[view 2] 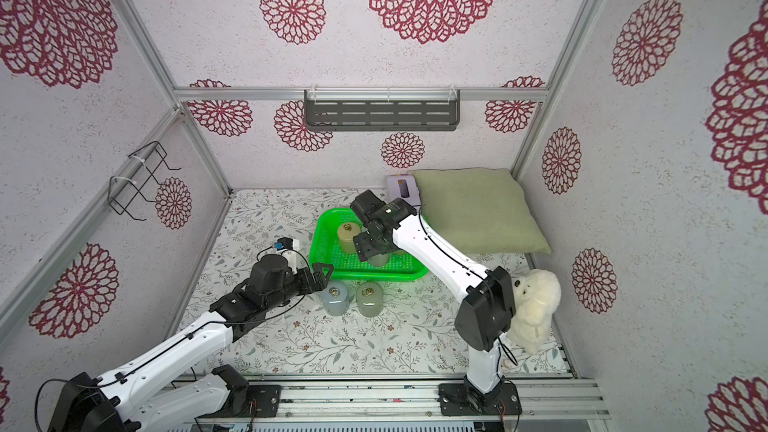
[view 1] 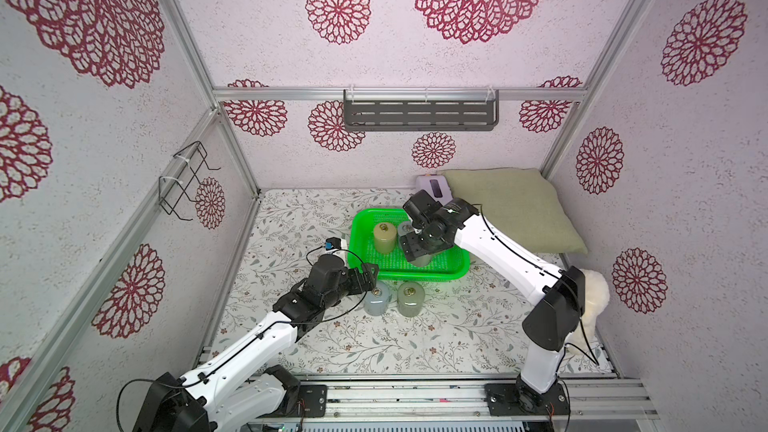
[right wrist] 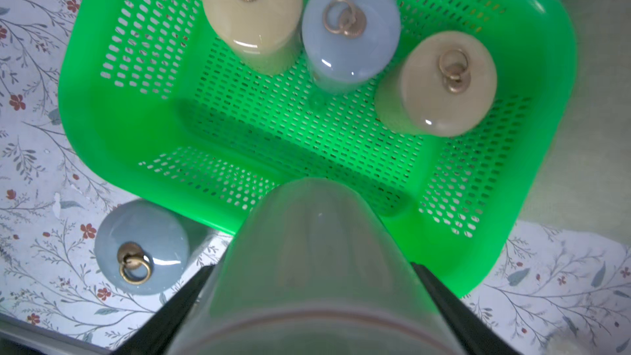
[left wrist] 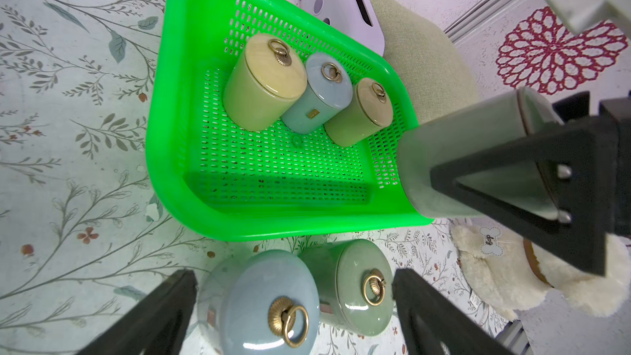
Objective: Take the tea canister out of the basket
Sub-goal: Pick up the tea canister from the basket, then place the tea canister at the center of the board.
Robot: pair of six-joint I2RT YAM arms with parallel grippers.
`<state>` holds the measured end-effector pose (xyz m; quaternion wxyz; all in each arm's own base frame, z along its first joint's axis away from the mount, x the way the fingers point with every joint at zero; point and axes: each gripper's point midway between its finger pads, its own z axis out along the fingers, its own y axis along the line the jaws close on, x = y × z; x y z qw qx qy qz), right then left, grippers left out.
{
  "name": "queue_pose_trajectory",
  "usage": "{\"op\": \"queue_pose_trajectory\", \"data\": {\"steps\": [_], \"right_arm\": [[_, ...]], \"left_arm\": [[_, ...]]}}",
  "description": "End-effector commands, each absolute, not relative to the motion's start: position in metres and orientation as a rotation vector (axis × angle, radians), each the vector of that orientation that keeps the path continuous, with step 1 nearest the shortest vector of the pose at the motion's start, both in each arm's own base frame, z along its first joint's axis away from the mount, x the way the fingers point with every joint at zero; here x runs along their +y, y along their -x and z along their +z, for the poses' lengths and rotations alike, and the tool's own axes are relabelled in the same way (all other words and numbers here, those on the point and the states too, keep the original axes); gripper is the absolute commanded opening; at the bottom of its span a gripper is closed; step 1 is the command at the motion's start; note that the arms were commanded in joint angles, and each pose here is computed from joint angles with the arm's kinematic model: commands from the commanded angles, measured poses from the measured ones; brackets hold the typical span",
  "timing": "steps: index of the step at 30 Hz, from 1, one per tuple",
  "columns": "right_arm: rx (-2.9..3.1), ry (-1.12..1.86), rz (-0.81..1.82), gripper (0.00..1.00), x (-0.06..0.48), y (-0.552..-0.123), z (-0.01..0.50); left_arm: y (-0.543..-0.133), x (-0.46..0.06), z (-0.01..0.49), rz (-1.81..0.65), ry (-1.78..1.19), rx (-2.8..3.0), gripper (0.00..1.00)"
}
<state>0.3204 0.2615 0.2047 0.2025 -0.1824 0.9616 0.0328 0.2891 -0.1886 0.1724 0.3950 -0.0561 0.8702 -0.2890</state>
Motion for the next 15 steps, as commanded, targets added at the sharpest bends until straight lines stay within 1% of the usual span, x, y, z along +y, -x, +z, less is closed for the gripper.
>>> {"op": "queue_pose_trajectory", "data": {"steps": [1, 9, 15], "right_arm": [[2.622, 0.426, 0.13, 0.74, 0.245, -0.308, 0.23], [2.635, 0.352, 0.176, 0.75, 0.213, -0.27, 0.212], [2.673, 0.323, 0.223, 0.75, 0.205, -0.251, 0.181]], "left_arm": [[-0.289, -0.189, 0.173, -0.743, 0.132, 2.19, 0.97], [-0.289, -0.193, 0.174, -0.758, 0.119, 2.187, 0.97], [-0.288, -0.199, 0.175, -0.788, 0.094, 2.182, 0.97]]}}
